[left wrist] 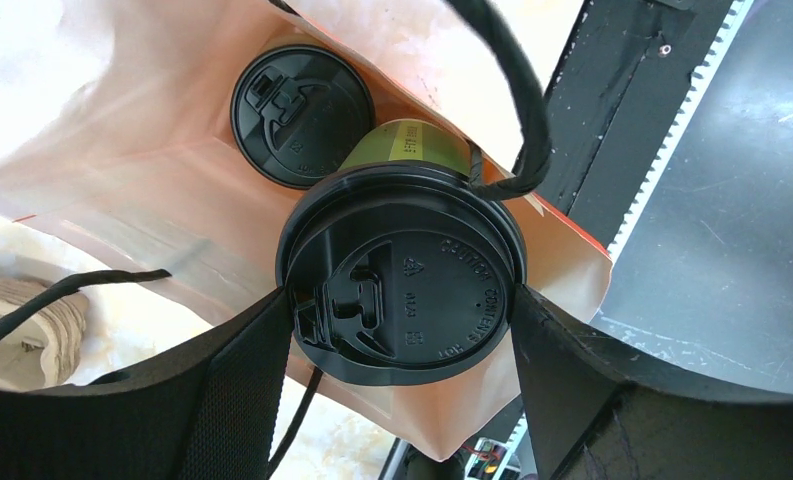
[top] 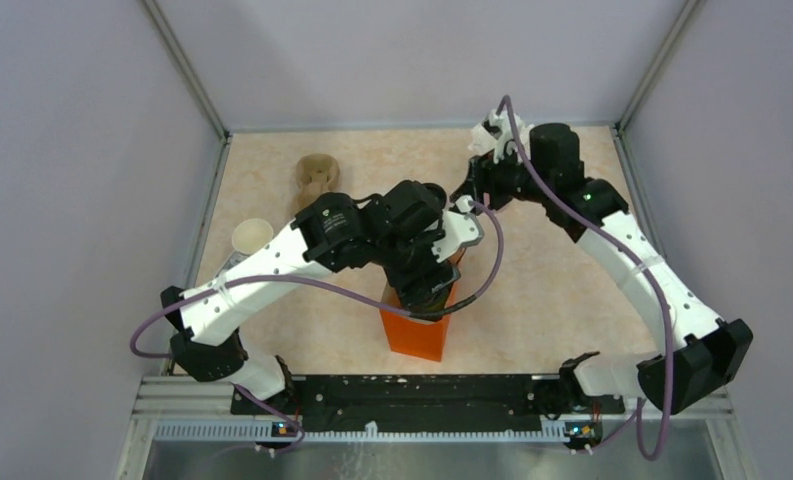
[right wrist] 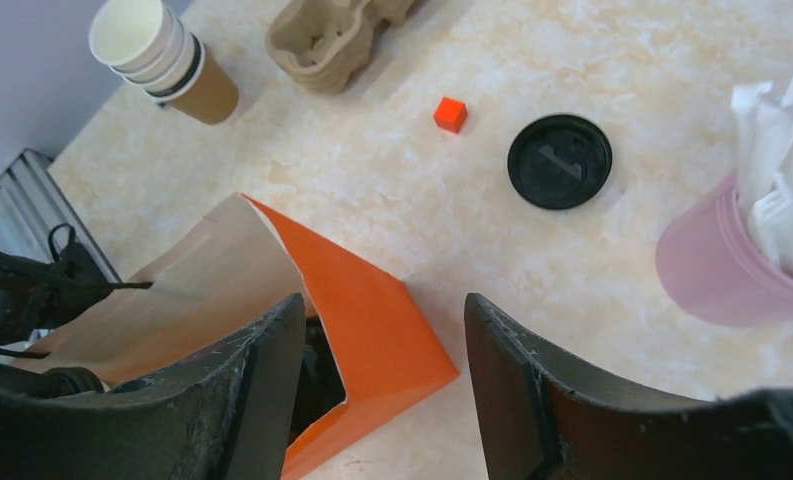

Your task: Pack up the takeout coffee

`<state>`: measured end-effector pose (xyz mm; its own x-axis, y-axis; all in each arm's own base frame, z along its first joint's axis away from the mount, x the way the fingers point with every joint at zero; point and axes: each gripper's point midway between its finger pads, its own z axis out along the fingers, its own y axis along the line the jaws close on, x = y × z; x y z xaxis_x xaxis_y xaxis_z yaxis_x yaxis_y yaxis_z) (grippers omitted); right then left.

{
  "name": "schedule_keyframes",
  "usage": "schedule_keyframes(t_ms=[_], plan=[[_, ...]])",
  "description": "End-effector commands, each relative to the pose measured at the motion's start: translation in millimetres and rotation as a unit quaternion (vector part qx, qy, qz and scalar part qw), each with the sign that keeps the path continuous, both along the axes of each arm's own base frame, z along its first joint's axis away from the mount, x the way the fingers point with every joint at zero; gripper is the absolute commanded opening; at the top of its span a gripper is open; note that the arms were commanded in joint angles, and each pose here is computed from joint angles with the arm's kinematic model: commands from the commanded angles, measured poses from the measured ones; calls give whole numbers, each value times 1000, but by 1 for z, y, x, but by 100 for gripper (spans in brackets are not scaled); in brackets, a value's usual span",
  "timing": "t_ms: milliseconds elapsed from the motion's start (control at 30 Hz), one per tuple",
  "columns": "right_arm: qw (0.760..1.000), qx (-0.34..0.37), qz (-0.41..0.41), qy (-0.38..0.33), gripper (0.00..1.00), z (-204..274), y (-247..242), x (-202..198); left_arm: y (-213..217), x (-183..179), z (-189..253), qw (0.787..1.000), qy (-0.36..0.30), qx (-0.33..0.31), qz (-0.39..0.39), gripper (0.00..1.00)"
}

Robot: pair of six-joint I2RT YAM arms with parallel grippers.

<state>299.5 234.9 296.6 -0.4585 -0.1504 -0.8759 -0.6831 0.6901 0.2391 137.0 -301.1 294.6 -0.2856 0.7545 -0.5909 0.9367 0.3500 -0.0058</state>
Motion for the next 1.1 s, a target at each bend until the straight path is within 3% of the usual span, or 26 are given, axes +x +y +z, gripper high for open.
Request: schedule_keyframes(t_ms=[0, 367, 700, 967, 1067], plan=[[996, 46, 78, -23, 59, 46, 14, -7, 3, 0, 9, 1000, -17, -20, 5, 58], [985, -22, 159, 57, 51, 11, 23, -12, 16, -2, 12, 1000, -24, -10, 0, 58], [978, -87, 182, 50, 53, -7, 45, -15, 20, -6, 14, 1000, -24, -9, -9, 58], [978, -99, 176, 50, 47, -13, 47, -10, 19, -6, 17, 999, -26, -19, -10, 58], [978, -104, 171, 54, 38, -16, 47, -9, 16, -4, 20, 999, -30, -25, -10, 58]])
